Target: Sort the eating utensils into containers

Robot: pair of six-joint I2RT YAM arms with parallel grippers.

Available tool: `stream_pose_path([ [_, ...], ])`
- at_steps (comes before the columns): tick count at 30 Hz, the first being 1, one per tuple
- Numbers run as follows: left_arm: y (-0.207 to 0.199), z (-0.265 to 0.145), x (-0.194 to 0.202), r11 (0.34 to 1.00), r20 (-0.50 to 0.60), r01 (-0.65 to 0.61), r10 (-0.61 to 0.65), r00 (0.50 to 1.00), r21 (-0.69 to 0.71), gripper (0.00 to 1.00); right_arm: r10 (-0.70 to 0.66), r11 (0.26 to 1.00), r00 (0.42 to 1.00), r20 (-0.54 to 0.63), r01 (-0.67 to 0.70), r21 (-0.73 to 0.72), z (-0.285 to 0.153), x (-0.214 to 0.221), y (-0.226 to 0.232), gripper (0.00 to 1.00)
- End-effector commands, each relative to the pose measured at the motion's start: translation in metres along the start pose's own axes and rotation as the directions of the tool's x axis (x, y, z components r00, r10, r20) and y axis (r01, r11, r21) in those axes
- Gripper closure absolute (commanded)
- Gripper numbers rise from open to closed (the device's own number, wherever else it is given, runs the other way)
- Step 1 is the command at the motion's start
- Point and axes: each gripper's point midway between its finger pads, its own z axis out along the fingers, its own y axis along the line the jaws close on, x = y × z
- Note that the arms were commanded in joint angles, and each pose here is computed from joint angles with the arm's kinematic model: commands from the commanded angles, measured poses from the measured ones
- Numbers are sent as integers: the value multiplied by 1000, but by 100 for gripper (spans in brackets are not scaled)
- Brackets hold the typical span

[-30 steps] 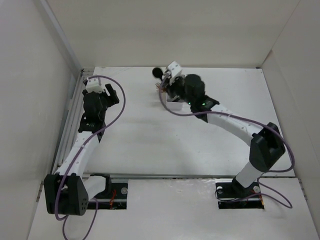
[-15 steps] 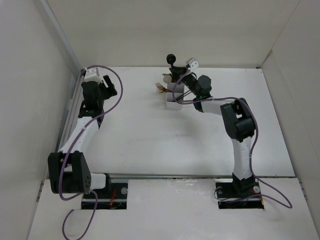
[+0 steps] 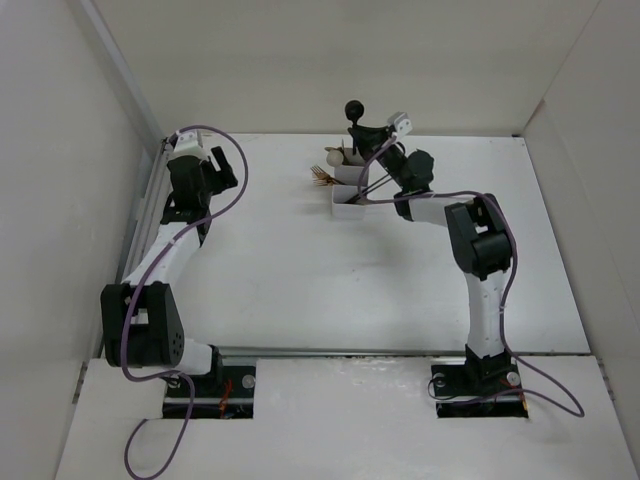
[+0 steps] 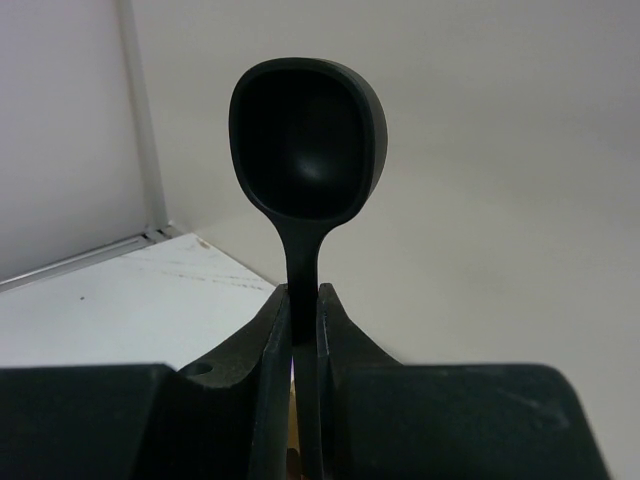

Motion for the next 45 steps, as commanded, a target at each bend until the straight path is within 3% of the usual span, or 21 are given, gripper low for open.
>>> stream_pose_path([
  [1,-10,1,-36,999,99,13,-16,995,34,28,-6,1000,999,45,6,-7,9,-23,3,100],
  [6,-11,1,-31,999,87,32,-35,996,42,26,-26,999,1000,-15,26,21,20,-7,2,100],
  [8,-12,1,-26,998,75,31,-34,997,49,26,-30,997,999,-24,32,71,19,-4,-7,82],
  [10,-11,-1,-24,998,74,31,-34,997,48,25,-43,995,998,-36,46,90,17,-7,-5,71],
  [16,-7,-3,-24,999,80,32,-34,996,29,24,-54,993,997,-63,60,102,9,-6,-1,50],
  [19,-10,-5,-29,998,94,32,-36,995,45,24,-65,990,997,-33,69,121,10,-24,-3,41],
  [23,-11,-6,-24,998,82,31,-35,996,54,24,-96,988,995,7,94,125,12,-55,2,39],
  [32,-19,-13,-29,995,99,27,-37,994,100,24,-185,966,968,172,146,215,8,-168,-4,35],
  [34,-19,-15,-30,994,107,27,-38,994,102,24,-204,948,958,201,142,284,-1,-206,-16,29],
  [35,-20,-17,-33,994,116,27,-39,993,105,24,-192,938,970,149,137,318,-5,-203,-26,23],
  [38,-19,-22,-31,994,116,27,-39,992,105,24,-189,869,981,51,143,474,-24,-232,-72,10],
  [39,-16,-22,-28,995,116,37,-48,992,92,24,-137,840,986,-91,164,518,-37,-208,-90,0],
  [41,-14,-27,-29,996,127,39,-49,991,83,24,-122,735,976,-179,210,645,-75,-223,-136,0],
  [42,-10,-26,-24,997,125,40,-49,991,69,24,-61,696,954,-292,250,672,-100,-203,-150,0],
  [43,-10,-29,-30,997,140,42,-50,989,63,24,-44,606,942,-332,290,741,-133,-210,-177,0],
  [45,-9,-32,-28,997,141,42,-50,989,63,24,-12,513,929,-370,323,795,-177,-222,-191,0],
])
